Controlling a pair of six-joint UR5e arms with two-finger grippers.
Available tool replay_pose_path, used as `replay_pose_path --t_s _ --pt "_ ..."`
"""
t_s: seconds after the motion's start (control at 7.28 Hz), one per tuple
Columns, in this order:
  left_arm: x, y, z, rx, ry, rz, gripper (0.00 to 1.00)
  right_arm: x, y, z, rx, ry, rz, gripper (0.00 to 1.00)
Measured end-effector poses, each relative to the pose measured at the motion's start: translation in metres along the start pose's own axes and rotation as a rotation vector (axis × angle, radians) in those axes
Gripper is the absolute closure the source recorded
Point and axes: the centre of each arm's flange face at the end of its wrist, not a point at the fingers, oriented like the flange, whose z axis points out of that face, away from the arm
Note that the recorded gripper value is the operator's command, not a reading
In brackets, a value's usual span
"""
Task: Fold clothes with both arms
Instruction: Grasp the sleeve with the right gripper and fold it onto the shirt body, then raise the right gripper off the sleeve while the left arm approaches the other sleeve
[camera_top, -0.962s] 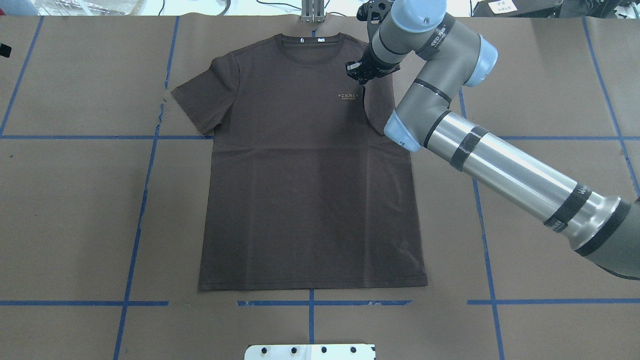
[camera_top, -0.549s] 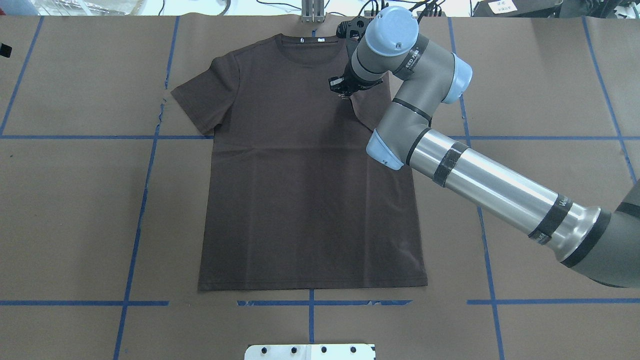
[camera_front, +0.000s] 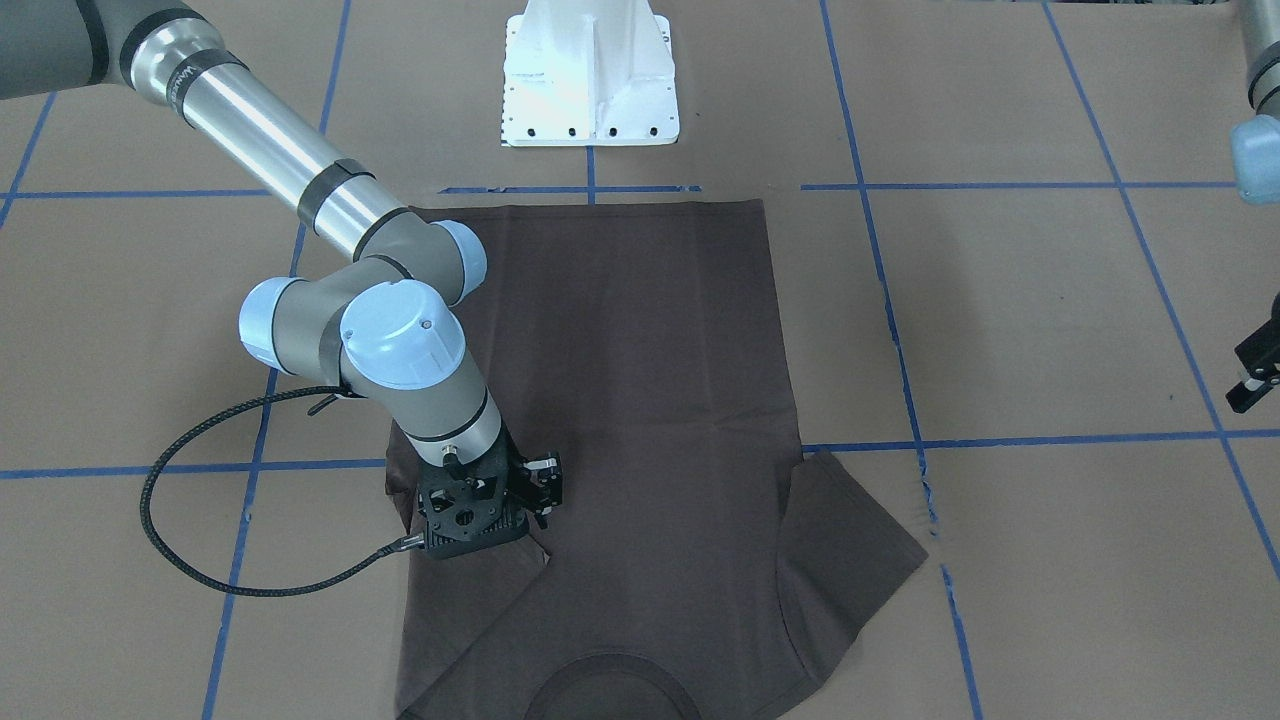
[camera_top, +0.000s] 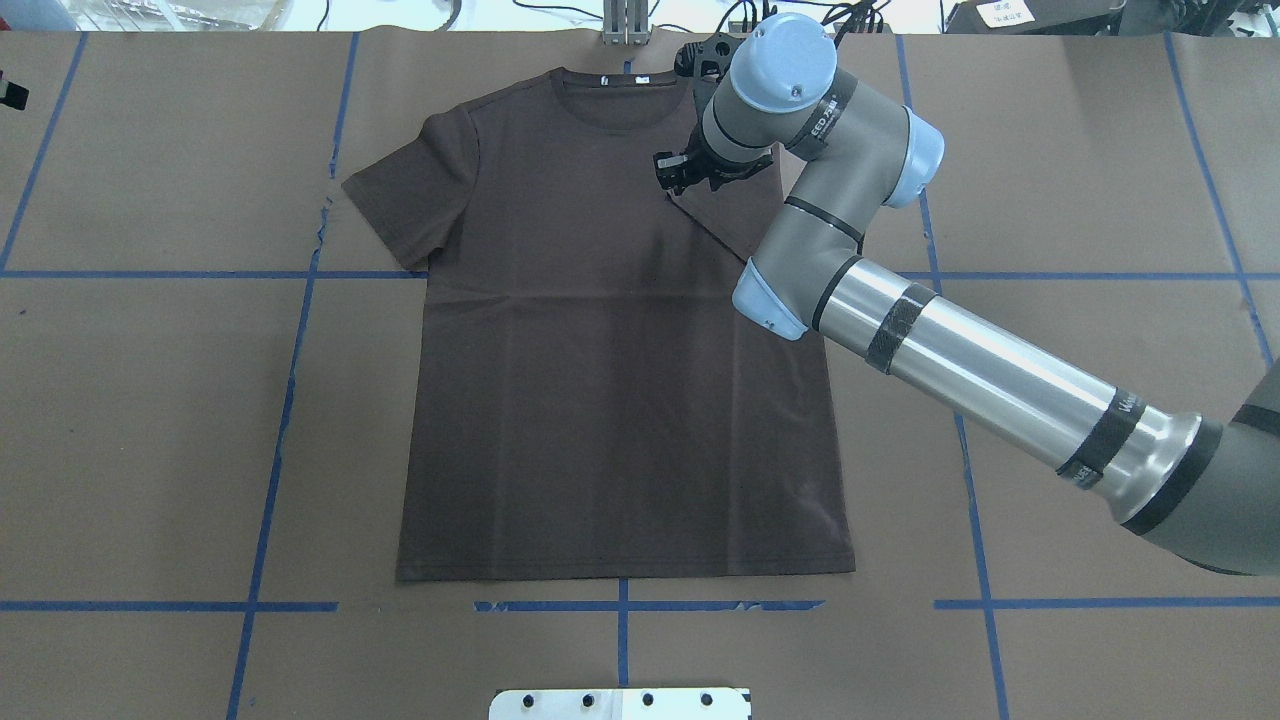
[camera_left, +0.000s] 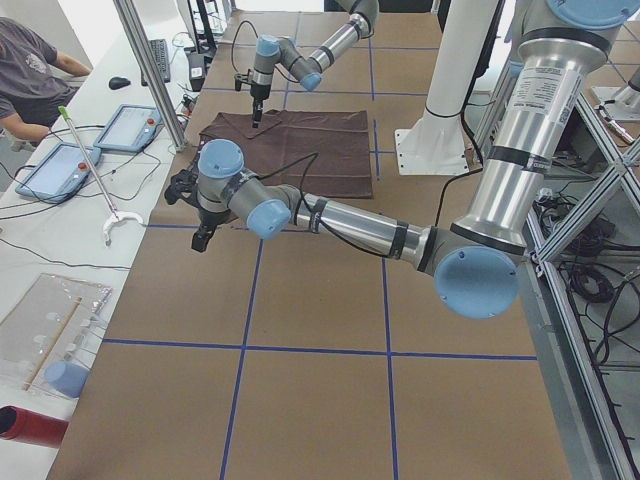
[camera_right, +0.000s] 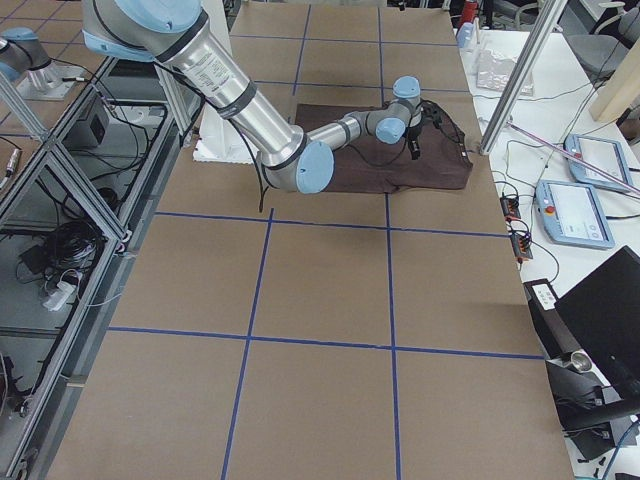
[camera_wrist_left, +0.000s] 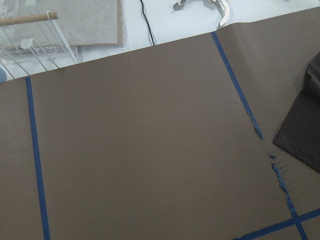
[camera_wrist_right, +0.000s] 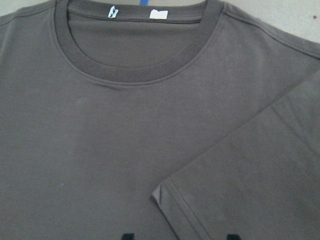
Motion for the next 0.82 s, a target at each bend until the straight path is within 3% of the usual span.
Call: replay_pose_path --t_s 0.41,0.55,0.82 --pt "0.08 -0.016 0.084 0.048 -0.042 -0.138 0.0 0.035 -0.016 -0.051 -0.239 0.052 0.173 0.0" --pt "0.109 -0.01 0.116 0.082 -0.04 -0.188 0.0 0.064 -0.014 -0.074 -0.294 0.034 0.16 0.0" --pt "0.171 0.0 0.174 0.138 -0.06 -0.268 0.0 0.109 0.007 -0.098 -0.332 0.002 0.063 0.0"
